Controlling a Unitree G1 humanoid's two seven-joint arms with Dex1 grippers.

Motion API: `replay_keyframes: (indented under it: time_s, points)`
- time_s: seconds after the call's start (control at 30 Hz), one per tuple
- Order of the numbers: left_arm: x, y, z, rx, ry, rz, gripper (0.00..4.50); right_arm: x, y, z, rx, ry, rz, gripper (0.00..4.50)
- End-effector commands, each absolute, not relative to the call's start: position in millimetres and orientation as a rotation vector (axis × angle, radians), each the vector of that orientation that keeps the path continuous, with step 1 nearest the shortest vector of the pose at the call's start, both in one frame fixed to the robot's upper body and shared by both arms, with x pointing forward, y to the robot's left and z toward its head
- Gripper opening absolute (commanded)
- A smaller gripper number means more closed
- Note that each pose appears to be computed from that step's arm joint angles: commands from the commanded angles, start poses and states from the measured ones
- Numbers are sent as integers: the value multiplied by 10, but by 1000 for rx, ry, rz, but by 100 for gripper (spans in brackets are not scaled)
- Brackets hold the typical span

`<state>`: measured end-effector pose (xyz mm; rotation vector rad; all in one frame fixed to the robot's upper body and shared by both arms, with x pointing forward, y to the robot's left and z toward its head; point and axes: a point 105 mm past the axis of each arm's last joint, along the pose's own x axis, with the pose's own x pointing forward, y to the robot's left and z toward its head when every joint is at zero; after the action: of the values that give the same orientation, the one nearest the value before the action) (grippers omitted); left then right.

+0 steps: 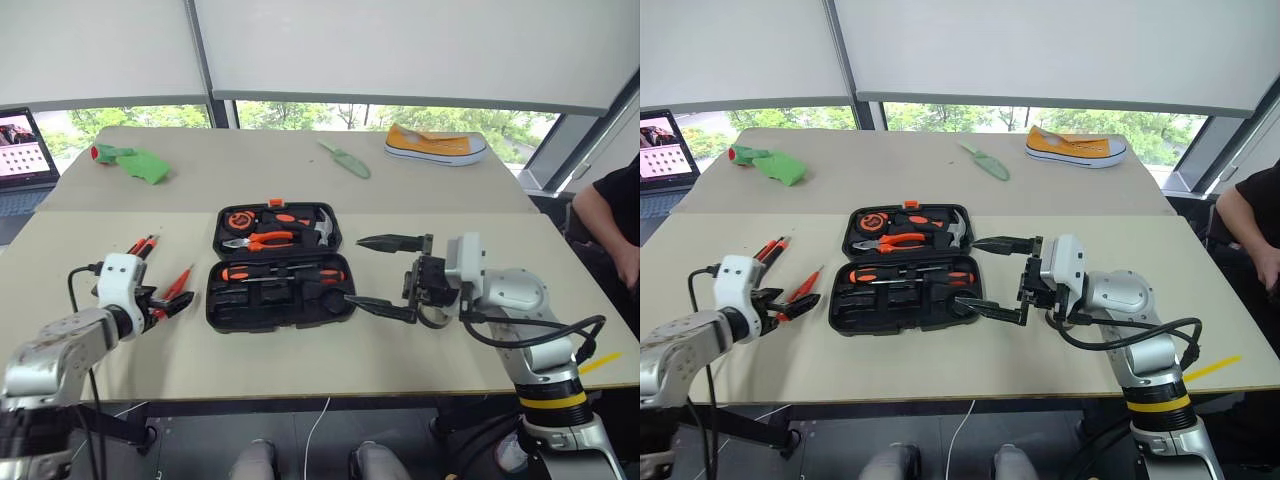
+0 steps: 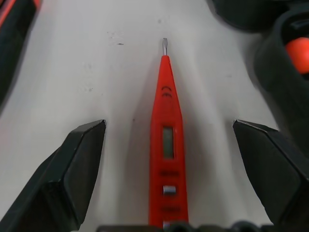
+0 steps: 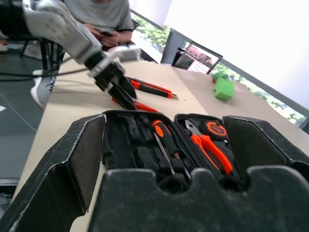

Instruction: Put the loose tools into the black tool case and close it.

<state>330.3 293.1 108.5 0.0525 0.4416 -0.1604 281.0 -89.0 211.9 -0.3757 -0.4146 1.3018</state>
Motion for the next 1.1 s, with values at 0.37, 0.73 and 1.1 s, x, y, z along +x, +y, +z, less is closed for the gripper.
replay_keyframes:
  time_s: [0.37,0.73,1.1]
  points:
    - [3292,2780,1663,135,132,-411,47,2723,-1051,2276,-442,-426,1275,450]
    - [3369,2005,1573,639,206,-1151,47,2716,-1242,2247,-485,-370,1236,450]
    - [3668,1846,1389,830,291,-1206,47,2649,-1300,2199,-496,-330,1216,450]
